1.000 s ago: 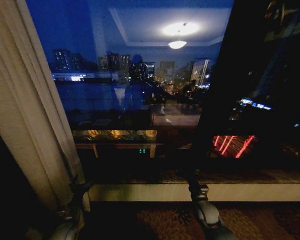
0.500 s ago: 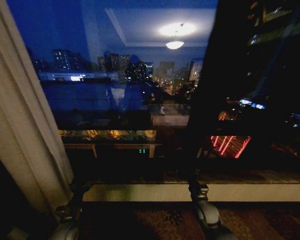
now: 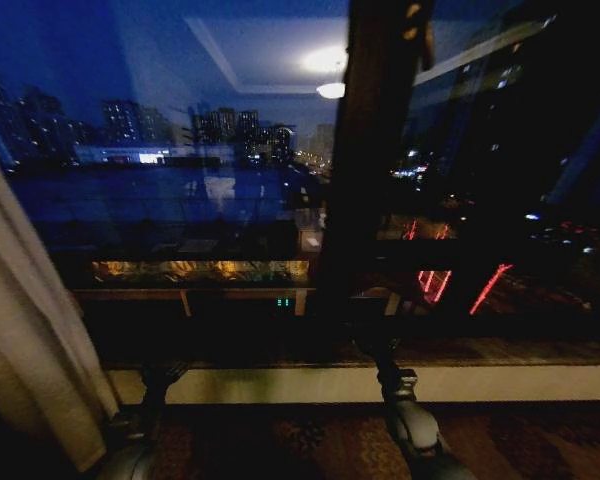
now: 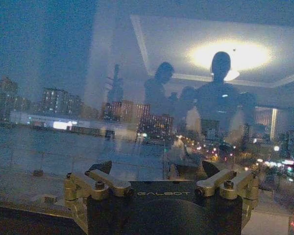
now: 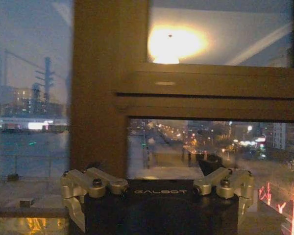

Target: Open the curtains by pulling them apart, changing their state from closed to fully open.

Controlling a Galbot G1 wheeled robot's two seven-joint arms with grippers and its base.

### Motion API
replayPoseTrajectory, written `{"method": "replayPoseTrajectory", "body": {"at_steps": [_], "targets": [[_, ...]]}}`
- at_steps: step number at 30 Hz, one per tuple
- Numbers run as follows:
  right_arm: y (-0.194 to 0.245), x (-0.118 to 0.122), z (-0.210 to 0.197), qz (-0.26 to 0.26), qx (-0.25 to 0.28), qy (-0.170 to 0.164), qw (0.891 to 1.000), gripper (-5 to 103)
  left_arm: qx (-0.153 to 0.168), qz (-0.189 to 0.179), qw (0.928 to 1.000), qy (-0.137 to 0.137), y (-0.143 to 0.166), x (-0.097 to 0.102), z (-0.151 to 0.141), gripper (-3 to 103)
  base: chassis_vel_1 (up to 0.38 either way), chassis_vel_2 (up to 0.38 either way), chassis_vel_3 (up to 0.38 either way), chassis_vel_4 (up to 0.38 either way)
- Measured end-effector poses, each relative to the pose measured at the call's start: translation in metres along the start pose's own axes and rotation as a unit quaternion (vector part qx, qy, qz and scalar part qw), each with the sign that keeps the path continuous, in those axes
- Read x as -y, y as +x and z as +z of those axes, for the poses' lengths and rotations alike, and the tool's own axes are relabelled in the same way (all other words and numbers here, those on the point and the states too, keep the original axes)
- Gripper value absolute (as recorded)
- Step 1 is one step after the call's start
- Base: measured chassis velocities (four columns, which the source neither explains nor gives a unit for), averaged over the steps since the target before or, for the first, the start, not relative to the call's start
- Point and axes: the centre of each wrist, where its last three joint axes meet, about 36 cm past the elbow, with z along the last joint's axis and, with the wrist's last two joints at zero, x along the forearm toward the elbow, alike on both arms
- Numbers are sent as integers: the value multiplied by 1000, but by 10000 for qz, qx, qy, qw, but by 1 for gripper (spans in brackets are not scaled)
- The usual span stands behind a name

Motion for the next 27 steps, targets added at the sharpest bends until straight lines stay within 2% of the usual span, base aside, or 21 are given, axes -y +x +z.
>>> {"method": "replayPoseTrajectory", "body": {"at_steps": [27], "targets": [[0, 0, 0, 0, 0, 0, 10000, 100, 0, 0, 10000, -1, 0, 0, 0, 100, -352, -350, 357, 355]]}}
